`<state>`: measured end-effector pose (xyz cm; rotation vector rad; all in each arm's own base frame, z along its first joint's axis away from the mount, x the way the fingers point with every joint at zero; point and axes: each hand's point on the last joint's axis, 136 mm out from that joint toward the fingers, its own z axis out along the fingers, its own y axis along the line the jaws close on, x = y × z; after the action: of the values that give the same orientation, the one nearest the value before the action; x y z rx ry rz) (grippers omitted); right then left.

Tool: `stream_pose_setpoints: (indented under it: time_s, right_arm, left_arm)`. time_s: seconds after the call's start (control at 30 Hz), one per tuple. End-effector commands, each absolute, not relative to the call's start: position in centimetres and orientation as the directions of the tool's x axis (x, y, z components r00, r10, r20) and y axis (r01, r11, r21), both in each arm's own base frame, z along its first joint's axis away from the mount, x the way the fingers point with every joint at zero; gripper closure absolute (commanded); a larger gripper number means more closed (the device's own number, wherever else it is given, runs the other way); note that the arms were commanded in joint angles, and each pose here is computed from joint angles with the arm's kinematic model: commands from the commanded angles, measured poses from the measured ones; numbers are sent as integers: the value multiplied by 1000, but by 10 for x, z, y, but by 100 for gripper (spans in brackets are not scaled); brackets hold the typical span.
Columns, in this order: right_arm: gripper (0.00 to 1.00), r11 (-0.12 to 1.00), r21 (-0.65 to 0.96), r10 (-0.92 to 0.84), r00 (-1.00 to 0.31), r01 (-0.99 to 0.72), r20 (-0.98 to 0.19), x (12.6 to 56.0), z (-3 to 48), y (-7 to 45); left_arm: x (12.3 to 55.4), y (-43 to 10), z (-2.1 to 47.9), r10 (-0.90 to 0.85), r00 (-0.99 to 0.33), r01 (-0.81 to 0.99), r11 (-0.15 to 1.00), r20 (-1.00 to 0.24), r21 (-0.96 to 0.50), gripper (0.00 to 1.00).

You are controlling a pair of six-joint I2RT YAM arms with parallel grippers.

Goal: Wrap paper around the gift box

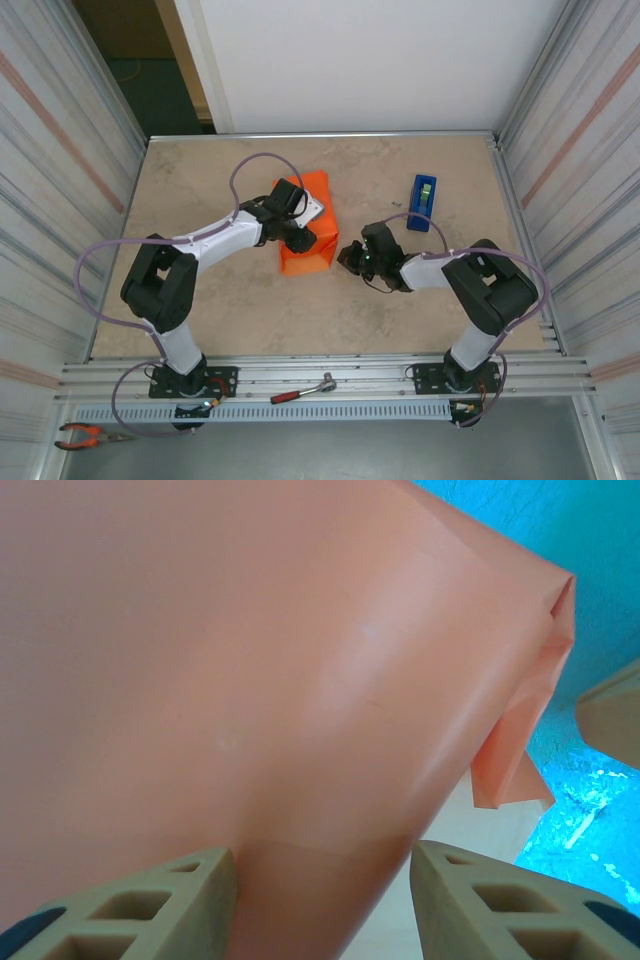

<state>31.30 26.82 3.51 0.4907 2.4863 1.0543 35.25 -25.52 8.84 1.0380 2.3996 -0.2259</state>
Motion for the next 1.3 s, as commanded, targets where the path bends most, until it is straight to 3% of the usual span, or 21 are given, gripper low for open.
stream_pose_setpoints:
  time_s: [0.0,0.47,0.83,1.07,1.27]
  right_arm:
    - [100,682,719,429,-870,137,-242,318,32,277]
    - [100,677,730,371,-900,95,-227,317,26,317]
    - [100,664,737,366,-914,123,-176,303,19,313]
    - [100,652,752,403,-886,102,-229,314,62,276]
    - [100,688,705,458,-857,172,-238,329,65,235]
  left_arm:
    - [329,-252,55,674,-606,745,667,-422,-4,50]
    - [329,-253,54,673,-608,745,668,-421,-9,50]
    - [328,-252,54,673,-609,743,669,-419,-7,50]
    - [328,-252,51,675,-611,744,668,-413,-9,50]
    - [328,-253,51,677,-608,746,666,-415,-7,50]
